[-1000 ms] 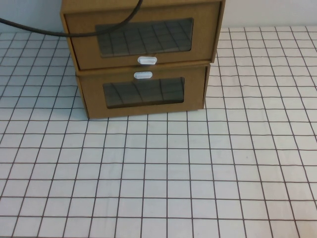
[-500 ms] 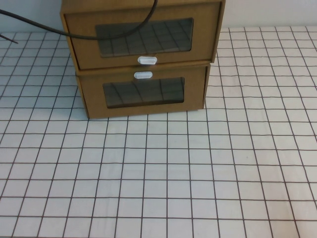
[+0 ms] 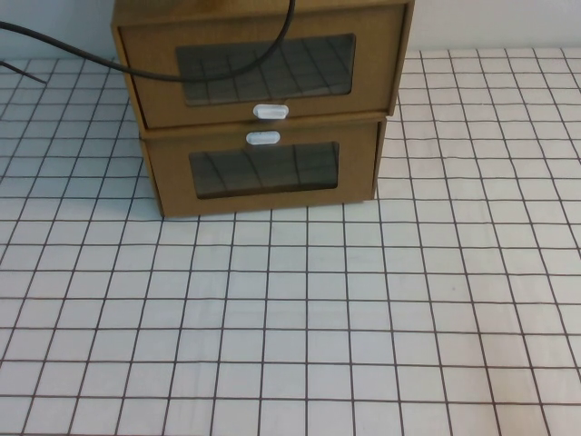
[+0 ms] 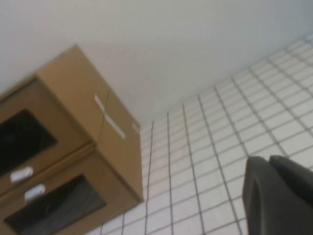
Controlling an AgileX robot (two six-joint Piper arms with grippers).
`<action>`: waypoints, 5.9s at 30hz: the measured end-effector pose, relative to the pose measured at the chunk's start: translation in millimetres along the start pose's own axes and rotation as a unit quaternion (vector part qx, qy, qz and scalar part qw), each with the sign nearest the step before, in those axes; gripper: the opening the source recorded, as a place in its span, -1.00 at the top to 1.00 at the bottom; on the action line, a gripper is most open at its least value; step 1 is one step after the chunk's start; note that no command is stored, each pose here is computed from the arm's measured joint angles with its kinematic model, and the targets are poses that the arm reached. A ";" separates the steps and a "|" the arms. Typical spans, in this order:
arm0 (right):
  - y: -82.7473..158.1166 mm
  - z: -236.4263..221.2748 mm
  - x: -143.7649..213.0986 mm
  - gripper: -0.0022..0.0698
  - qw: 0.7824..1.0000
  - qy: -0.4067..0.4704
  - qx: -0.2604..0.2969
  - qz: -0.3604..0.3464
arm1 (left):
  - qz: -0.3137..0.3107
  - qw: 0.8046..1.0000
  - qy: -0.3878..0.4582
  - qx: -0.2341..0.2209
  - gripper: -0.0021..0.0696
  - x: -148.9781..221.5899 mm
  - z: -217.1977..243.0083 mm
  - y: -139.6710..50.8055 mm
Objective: Open the shoe box
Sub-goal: 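Pull the top drawer of the cardboard box fully open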
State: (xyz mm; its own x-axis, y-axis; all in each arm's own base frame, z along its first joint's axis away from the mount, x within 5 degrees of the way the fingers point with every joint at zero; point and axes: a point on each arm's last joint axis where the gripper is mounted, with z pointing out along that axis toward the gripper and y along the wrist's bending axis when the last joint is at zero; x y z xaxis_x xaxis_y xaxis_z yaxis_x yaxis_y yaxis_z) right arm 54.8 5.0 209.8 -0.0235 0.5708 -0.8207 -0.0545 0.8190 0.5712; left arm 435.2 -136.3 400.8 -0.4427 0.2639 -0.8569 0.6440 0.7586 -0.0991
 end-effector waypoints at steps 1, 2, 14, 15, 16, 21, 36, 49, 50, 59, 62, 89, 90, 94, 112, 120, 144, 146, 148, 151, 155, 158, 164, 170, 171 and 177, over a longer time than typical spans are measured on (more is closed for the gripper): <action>5.3 -0.7 -2.7 0.98 1.000 0.025 -0.001 0.002 | 0.000 1.000 0.000 0.000 0.95 0.0 0.0 0.0; 12.2 -1.6 -8.7 0.98 0.999 0.042 -0.004 0.001 | 0.000 1.000 0.000 0.000 0.95 0.0 0.0 0.0; 77.3 48.9 -72.9 0.98 0.935 0.321 -0.007 -0.154 | 0.000 1.000 0.002 0.001 0.95 0.4 0.2 -0.1; 80.5 58.6 -76.6 0.98 0.929 0.332 -0.013 -0.164 | 0.000 1.000 0.002 0.001 0.95 0.4 0.2 -0.1; 84.3 69.0 -79.9 0.98 0.924 0.343 -0.022 -0.170 | 0.000 1.000 0.002 0.001 0.95 0.4 0.2 -0.1; 108.6 122.3 -81.2 0.98 0.894 0.397 -0.078 -0.191 | -0.001 1.000 0.001 0.002 0.95 0.3 0.2 -0.3; 247.8 194.1 32.2 0.98 0.736 0.446 -0.186 -0.474 | -0.008 1.000 0.002 0.013 0.95 0.6 0.9 -1.9; 277.5 220.9 77.9 0.30 0.657 0.243 -0.215 -0.681 | -0.013 1.000 0.005 0.017 0.95 1.3 0.9 -2.8; 278.9 222.8 77.6 0.21 0.658 0.228 -0.213 -0.685 | -0.013 1.000 0.006 0.018 0.95 1.4 0.9 -2.9; 279.4 247.4 87.0 0.20 0.671 0.169 -0.215 -0.689 | -0.016 1.000 0.010 0.023 0.95 2.0 0.7 -3.8; 280.7 260.3 83.9 0.21 0.679 0.159 -0.213 -0.684 | -0.021 0.999 0.014 0.026 0.95 2.7 0.7 -4.4; 257.7 302.6 123.5 0.29 0.637 0.181 -0.209 -0.720 | -0.029 0.999 0.021 0.033 0.95 3.3 -0.2 -5.9; 258.0 302.4 122.6 0.29 0.637 0.181 -0.209 -0.719 | -0.029 0.999 0.021 0.033 0.95 3.3 -0.2 -5.9; 260.6 302.7 119.4 0.29 0.634 0.172 -0.211 -0.724 | -0.029 0.999 0.021 0.033 0.95 3.3 -0.2 -5.9; 268.8 302.0 119.5 0.29 0.605 0.128 -0.248 -0.746 | -0.030 0.999 0.021 0.033 0.95 3.0 -0.5 -6.1; 273.5 311.0 125.8 0.29 0.605 0.120 -0.249 -0.747 | -0.030 0.999 0.022 0.034 0.95 3.2 -0.5 -6.2; 266.9 324.4 123.9 0.51 0.637 0.137 -0.209 -0.730 | -0.028 0.999 0.028 0.037 0.95 3.9 -1.0 -6.9; 267.1 324.4 123.8 0.51 0.641 0.140 -0.208 -0.725 | -0.028 0.999 0.028 0.037 0.95 3.9 -1.0 -6.9; 267.2 324.4 123.6 0.52 0.646 0.143 -0.207 -0.720 | -0.028 0.999 0.028 0.037 0.95 3.9 -1.0 -6.9; 268.2 322.9 124.1 0.52 0.641 0.145 -0.203 -0.726 | -0.028 0.999 0.028 0.037 0.95 4.0 -1.0 -7.0; 271.2 318.1 126.8 0.52 0.629 0.147 -0.196 -0.737 | -0.027 0.999 0.029 0.037 0.95 4.1 -1.0 -7.0; 270.6 317.9 127.8 0.52 0.627 0.149 -0.192 -0.740 | -0.026 0.999 0.029 0.037 0.95 4.1 -1.0 -7.0; 269.5 318.7 130.1 0.53 0.621 0.149 -0.192 -0.746 | -0.026 0.999 0.029 0.037 0.95 4.1 -1.0 -7.0; 268.3 320.8 133.6 0.53 0.602 0.135 -0.187 -0.764 | -0.017 0.999 0.028 0.038 0.95 4.1 -1.0 -7.0; 267.8 321.7 134.6 0.53 0.602 0.132 -0.184 -0.766 | -0.016 0.999 0.028 0.038 0.95 4.1 -1.0 -7.0; 268.8 322.7 136.3 0.58 0.607 0.117 -0.175 -0.766 | -0.012 0.999 0.029 0.038 0.95 4.2 -1.0 -7.1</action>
State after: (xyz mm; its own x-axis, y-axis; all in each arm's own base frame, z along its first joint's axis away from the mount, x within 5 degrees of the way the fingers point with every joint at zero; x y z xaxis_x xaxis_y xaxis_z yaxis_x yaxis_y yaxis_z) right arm 359.1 321.7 255.4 0.1824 -0.9036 -0.3877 -0.3994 0.2922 -0.8690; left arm 428.1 -140.0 398.4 -0.4933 0.2816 -0.8230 0.6773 0.7180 -0.1603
